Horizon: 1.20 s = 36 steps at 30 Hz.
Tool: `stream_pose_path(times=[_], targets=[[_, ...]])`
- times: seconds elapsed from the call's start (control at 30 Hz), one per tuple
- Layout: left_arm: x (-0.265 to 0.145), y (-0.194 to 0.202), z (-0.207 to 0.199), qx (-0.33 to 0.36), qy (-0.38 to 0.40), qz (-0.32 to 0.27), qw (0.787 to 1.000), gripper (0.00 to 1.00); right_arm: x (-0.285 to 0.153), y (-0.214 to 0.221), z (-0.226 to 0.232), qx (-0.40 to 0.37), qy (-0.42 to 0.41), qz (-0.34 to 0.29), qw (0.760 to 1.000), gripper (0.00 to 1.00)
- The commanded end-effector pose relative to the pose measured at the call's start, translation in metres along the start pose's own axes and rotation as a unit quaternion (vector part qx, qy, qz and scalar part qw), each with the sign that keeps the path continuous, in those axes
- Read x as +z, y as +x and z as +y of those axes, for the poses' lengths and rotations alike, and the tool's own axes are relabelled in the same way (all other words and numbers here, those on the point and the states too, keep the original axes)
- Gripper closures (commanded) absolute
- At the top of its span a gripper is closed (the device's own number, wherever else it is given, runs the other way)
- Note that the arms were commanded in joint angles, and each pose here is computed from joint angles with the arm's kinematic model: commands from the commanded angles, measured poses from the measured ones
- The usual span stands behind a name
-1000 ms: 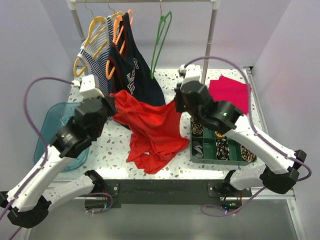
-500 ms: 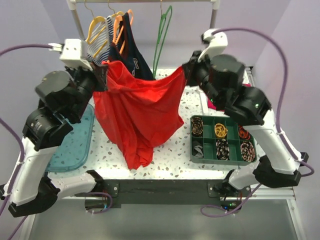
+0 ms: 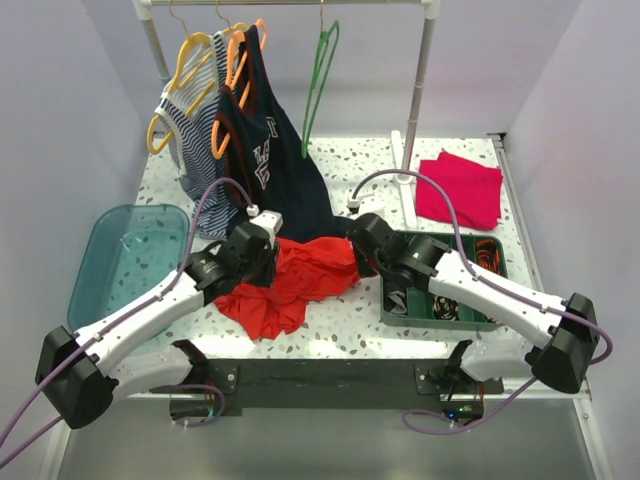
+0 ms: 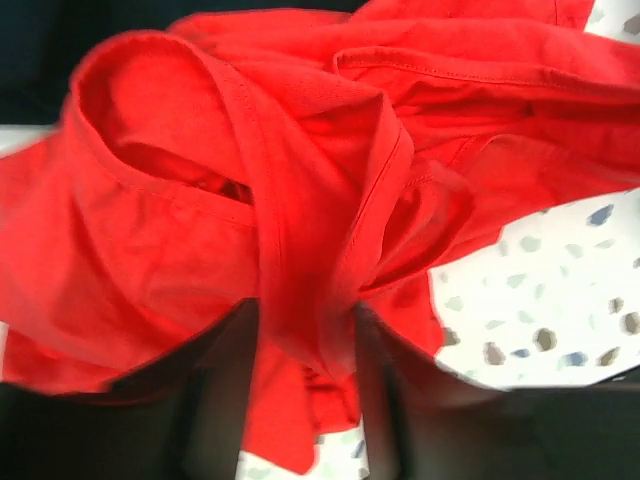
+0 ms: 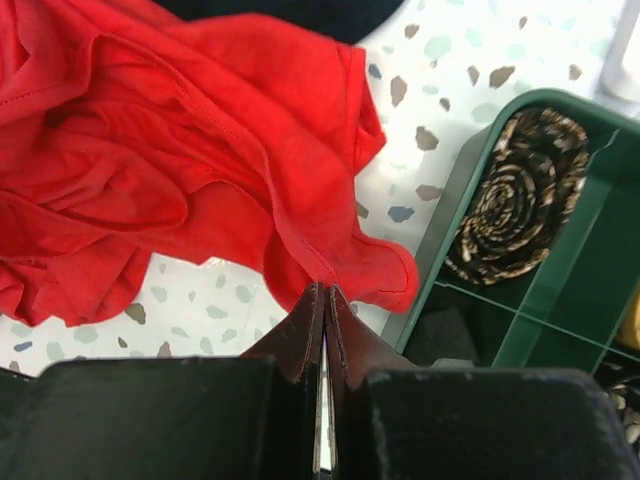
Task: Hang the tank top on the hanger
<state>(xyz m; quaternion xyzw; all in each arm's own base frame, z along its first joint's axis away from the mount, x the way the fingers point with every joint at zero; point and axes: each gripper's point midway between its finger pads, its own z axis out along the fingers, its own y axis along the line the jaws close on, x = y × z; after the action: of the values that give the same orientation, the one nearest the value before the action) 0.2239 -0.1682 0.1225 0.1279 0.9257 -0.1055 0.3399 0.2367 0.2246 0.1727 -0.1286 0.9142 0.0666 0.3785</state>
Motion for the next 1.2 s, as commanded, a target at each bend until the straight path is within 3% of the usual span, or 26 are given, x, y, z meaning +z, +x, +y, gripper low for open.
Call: stream_pose_path(times=[0.0, 0.07, 0.13, 0.3, 0.4, 0.7, 0.73, 0.8, 0.97, 1.17], targets=[[-0.008, -0.049, -0.028, -0.066, 0.065, -0.099, 0.991, 0.41, -0.008, -0.019, 0.014, 0.059, -0.041, -0.043, 0.996, 1.0], [-0.014, -0.055, -0.022, -0.071, 0.051, -0.116, 0.989, 0.32, -0.009, -0.019, 0.012, 0.056, -0.038, -0.043, 0.997, 1.0], [-0.017, -0.052, -0.012, -0.083, 0.027, -0.118, 0.989, 0.27, -0.014, -0.025, 0.014, 0.057, -0.044, -0.05, 0.996, 0.86], [-0.024, -0.041, 0.009, -0.113, -0.013, -0.133, 0.985, 0.29, -0.042, -0.055, 0.019, 0.061, -0.074, -0.082, 0.992, 0.53], [-0.032, -0.041, 0.011, -0.121, -0.009, -0.144, 0.982, 0.3, -0.065, -0.091, 0.018, 0.064, -0.077, -0.128, 0.987, 0.44], [-0.052, -0.058, 0.0, -0.12, 0.027, -0.164, 0.979, 0.31, -0.152, -0.277, 0.034, 0.08, -0.059, -0.315, 0.944, 0.37], [-0.054, -0.058, -0.003, -0.118, 0.036, -0.164, 0.979, 0.31, -0.133, -0.285, 0.045, 0.065, -0.048, -0.312, 0.947, 0.35], [-0.056, -0.06, -0.007, -0.115, 0.046, -0.166, 0.978, 0.31, -0.149, -0.315, 0.047, 0.079, -0.044, -0.349, 0.933, 0.3], [-0.065, -0.064, -0.012, -0.102, 0.064, -0.169, 0.978, 0.31, -0.105, -0.348, 0.069, 0.062, -0.005, -0.366, 0.928, 0.24], [-0.076, -0.069, -0.011, -0.087, 0.067, -0.181, 0.977, 0.31, -0.083, -0.365, 0.057, 0.077, 0.07, -0.393, 0.914, 0.27]])
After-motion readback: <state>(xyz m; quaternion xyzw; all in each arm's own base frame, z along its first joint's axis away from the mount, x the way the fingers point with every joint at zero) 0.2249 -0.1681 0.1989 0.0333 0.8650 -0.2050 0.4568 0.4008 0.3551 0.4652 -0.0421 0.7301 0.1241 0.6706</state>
